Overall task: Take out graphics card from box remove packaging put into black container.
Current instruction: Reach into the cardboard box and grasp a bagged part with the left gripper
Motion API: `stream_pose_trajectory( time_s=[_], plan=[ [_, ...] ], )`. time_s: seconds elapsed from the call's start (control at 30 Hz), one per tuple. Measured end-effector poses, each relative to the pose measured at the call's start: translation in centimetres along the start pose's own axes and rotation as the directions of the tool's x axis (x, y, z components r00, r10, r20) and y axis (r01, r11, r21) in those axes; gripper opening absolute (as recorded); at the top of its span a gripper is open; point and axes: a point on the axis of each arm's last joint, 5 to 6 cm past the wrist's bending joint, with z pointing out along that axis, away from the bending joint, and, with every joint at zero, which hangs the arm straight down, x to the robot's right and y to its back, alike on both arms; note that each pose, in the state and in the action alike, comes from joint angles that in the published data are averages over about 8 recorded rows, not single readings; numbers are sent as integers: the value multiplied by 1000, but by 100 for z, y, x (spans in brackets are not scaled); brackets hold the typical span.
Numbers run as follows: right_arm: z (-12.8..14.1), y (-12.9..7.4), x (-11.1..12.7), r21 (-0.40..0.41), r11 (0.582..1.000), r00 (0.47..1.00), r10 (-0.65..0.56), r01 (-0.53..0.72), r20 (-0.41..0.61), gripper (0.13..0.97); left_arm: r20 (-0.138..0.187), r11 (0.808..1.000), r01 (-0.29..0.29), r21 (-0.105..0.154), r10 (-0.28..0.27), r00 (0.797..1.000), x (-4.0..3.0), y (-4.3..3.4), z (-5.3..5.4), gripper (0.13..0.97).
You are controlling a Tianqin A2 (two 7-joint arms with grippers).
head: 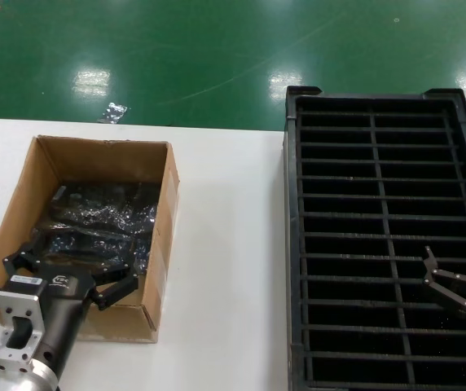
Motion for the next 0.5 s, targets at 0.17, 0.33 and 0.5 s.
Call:
stream_pose_trajectory(
  time_s=[0.17,0.33,0.5],
  plan=[
    [0,0,0,0,1000,1000,0,0,0,966,0,1000,0,0,0,1000,0,0,0,966],
    [0,0,0,0,1000,1000,0,0,0,966,0,1000,0,0,0,1000,0,0,0,966],
    [0,0,0,0,1000,1000,0,0,0,966,-1,1000,-9,2,9,1000,-17,-12,0,966]
  ],
)
